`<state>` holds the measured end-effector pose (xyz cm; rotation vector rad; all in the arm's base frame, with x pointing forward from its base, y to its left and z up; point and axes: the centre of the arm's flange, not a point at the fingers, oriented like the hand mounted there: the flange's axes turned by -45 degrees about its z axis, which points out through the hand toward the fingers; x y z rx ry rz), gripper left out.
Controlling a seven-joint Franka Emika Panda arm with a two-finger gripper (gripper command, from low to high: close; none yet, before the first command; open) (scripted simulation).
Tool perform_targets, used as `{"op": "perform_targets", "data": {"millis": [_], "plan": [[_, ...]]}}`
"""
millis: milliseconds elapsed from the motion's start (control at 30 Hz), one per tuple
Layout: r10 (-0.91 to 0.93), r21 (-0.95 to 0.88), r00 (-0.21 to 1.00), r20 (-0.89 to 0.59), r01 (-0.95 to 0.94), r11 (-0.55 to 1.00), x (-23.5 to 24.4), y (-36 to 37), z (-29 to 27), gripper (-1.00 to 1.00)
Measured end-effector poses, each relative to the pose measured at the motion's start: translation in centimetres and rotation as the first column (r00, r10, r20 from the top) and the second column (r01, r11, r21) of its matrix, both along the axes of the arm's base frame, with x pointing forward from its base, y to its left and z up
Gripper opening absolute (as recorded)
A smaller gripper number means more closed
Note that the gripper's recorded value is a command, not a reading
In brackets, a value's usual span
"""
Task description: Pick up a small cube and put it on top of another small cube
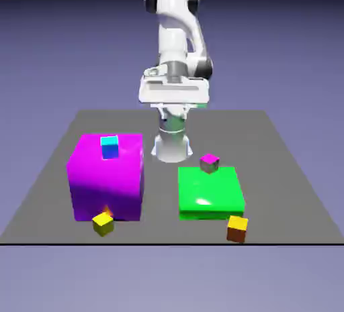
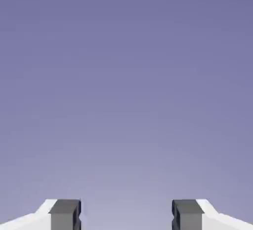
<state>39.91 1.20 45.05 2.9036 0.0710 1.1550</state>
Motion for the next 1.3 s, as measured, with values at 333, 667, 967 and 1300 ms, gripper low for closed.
{"op": "perform_targets", "data": {"millis": [333,667,967,1300], "plan": [[-0.084,-0.009,0.946,-0.313,0.086,0.996,6.8,6.4,-8.6,0.0],[-0.178,-0.014,0.814,-0.553,0.204,0.979,10.5,13.1,-18.3,0.0],[-0.253,-0.005,0.668,-0.7,0.349,0.937,12.2,19.0,-24.7,0.0],[-0.257,-0.001,0.657,-0.708,0.364,0.931,12.3,19.4,-30.2,-1.0]]}}
